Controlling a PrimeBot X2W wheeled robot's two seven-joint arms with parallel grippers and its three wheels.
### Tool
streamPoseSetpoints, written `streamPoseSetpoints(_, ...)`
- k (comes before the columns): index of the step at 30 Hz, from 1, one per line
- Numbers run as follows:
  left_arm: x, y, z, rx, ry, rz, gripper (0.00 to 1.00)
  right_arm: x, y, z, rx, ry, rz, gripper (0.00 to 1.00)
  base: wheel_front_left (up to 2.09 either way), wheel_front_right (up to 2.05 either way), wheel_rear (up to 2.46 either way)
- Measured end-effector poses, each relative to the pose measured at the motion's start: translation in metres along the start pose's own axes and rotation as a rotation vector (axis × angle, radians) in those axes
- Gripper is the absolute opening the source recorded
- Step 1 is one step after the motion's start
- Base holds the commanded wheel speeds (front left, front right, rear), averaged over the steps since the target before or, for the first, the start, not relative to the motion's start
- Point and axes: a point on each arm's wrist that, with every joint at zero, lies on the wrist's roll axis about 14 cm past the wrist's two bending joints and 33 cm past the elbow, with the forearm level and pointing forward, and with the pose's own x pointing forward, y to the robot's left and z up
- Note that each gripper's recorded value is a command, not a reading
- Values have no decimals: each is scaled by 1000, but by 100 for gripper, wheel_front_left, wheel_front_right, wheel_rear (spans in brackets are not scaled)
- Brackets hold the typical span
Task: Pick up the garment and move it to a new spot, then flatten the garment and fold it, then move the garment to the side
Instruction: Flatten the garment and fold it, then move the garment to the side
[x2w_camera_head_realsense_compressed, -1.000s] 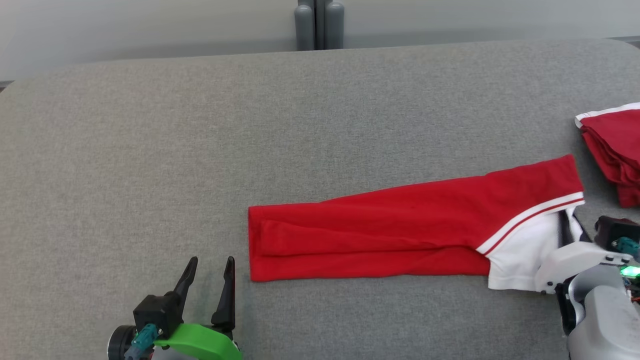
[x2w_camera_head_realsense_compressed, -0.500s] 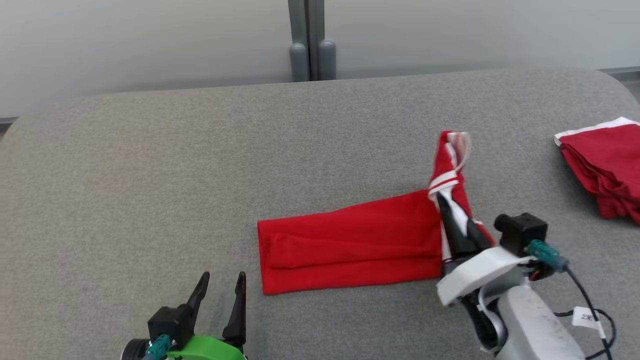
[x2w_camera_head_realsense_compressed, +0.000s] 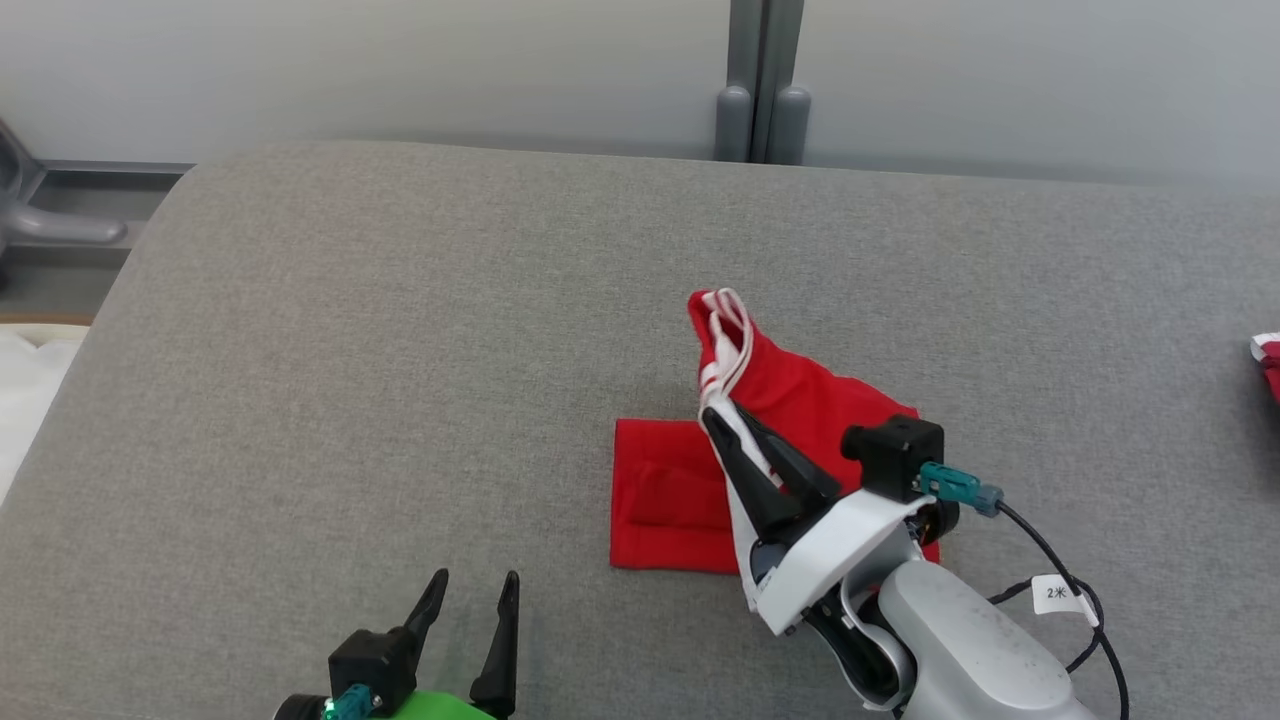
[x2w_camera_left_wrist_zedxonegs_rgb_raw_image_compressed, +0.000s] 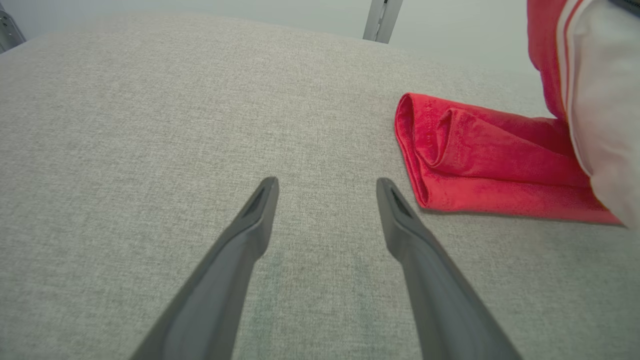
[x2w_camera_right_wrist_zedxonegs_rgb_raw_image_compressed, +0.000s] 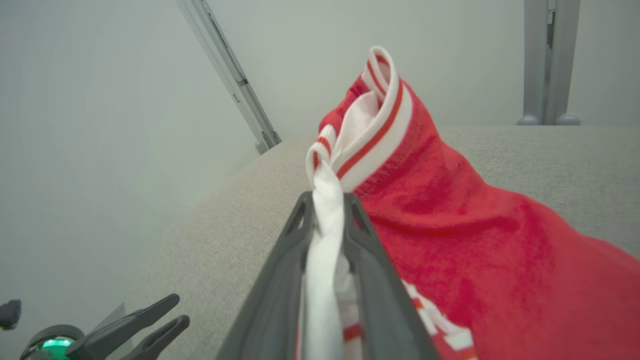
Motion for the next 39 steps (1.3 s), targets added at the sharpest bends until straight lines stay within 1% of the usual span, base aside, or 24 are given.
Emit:
streamPoseSetpoints(1,-1,2,0,-1,-1,6,100,2,5,-3,19,7,13,100,0,0,0)
streamPoseSetpoints(4,-2,7,2,-3,-5,25,100,6,18,1,64,-8,49,100,0,0,0)
streamPoseSetpoints(6,0,11,5,-3,-14,33,100,6,15,8,69,-32,39,100,0,0,0)
streamPoseSetpoints(7,2,12,6,-2,-18,35,100,5,8,14,58,-50,20,100,0,0,0)
streamPoseSetpoints(9,5,11,8,1,-21,31,100,-1,-15,26,40,-88,-49,100,0,0,0)
streamPoseSetpoints(11,9,9,11,2,-28,21,100,-15,-42,33,-20,-107,-135,100,0,0,0)
streamPoseSetpoints(13,13,6,14,5,-35,8,100,-33,-67,37,-64,-118,-224,100,0,0,0)
streamPoseSetpoints(16,20,-4,18,19,-45,-28,100,-65,-100,45,-161,-123,-347,100,0,0,0)
streamPoseSetpoints(18,25,-8,21,31,-51,-45,100,-91,-121,47,-198,-122,-440,100,0,0,0)
streamPoseSetpoints(22,33,-18,28,73,-68,-82,100,-135,-145,46,-263,-99,-564,100,0,0,0)
streamPoseSetpoints(26,35,-24,27,113,-65,-107,100,-175,-160,40,-274,-78,-672,100,0,0,0)
streamPoseSetpoints(29,34,-29,26,137,-64,-123,100,-202,-166,30,-275,-48,-733,100,0,0,0)
streamPoseSetpoints(32,30,-30,24,145,-60,-122,100,-216,-166,21,-266,-23,-760,100,0,0,0)
streamPoseSetpoints(34,28,-29,23,145,-59,-115,100,-218,-164,18,-263,-17,-760,100,0,0,0)
streamPoseSetpoints(37,26,-27,24,144,-62,-109,100,-211,-161,14,-264,-5,-737,100,0,0,0)
streamPoseSetpoints(39,25,-25,23,143,-60,-101,100,-198,-156,8,-264,17,-697,100,0,0,0)
